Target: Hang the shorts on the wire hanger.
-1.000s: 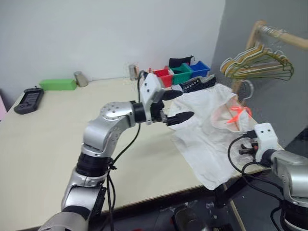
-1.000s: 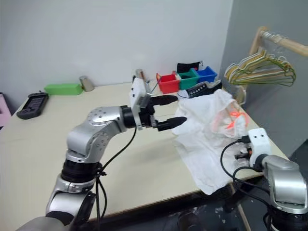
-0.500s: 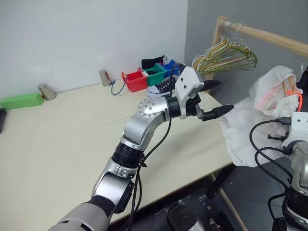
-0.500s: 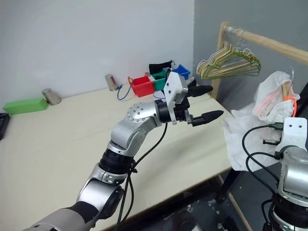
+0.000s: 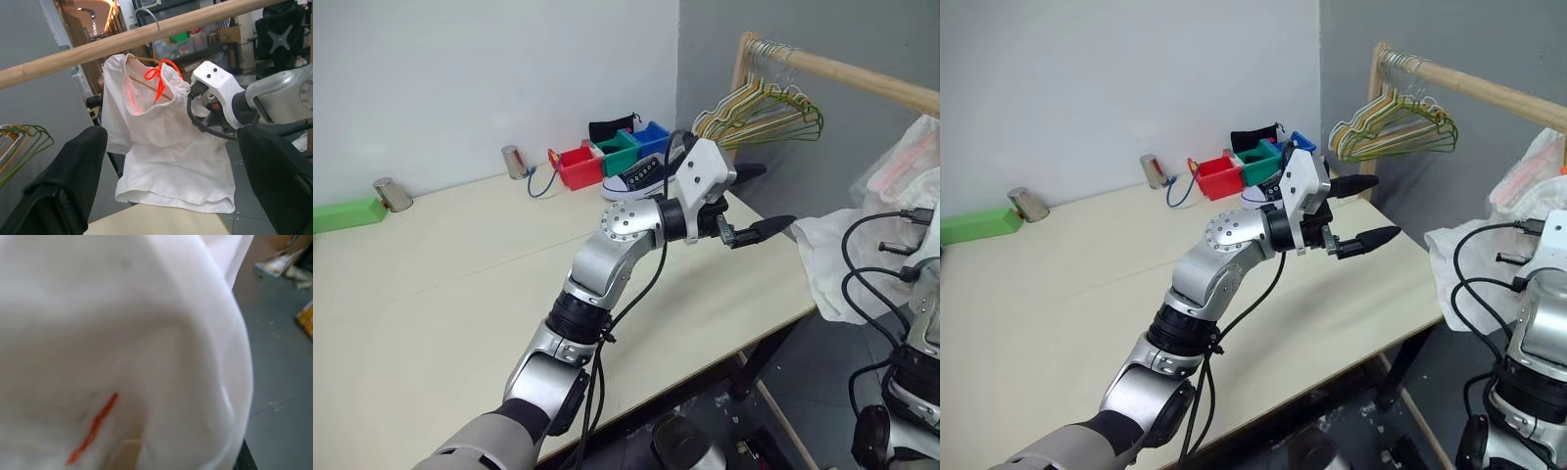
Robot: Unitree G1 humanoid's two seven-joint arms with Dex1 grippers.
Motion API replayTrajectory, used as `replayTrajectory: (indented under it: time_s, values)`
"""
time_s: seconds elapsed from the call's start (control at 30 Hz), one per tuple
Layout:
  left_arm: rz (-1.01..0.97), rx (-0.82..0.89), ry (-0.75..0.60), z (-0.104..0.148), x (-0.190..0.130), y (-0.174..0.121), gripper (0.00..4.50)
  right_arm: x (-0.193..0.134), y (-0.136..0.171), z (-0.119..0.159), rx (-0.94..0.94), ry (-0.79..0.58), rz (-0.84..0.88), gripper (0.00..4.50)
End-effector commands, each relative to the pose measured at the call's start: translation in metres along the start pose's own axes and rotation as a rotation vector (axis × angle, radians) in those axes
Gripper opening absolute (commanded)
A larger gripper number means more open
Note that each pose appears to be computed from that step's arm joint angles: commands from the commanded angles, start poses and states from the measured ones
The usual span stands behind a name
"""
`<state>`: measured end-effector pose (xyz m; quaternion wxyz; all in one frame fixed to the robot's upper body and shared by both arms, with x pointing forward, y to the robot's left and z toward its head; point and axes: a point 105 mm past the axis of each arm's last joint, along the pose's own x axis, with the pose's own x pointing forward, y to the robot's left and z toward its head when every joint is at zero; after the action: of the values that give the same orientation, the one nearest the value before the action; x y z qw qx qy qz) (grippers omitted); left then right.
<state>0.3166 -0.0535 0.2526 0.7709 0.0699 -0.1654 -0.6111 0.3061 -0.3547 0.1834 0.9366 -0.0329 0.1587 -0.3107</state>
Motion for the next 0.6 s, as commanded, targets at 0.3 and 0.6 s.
replayTrajectory:
  time_s: [0.3, 0.6]
  values:
    - [0.015, 0.051, -0.038, 0.018, 0.003, 0.001, 4.49, -0.011, 0.019, 0.005, 0.206, 0.110, 0.118, 0.00]
    - [0.021, 0.054, -0.031, 0.017, 0.003, 0.002, 4.49, -0.015, 0.023, 0.004, 0.223, 0.155, 0.146, 0.00]
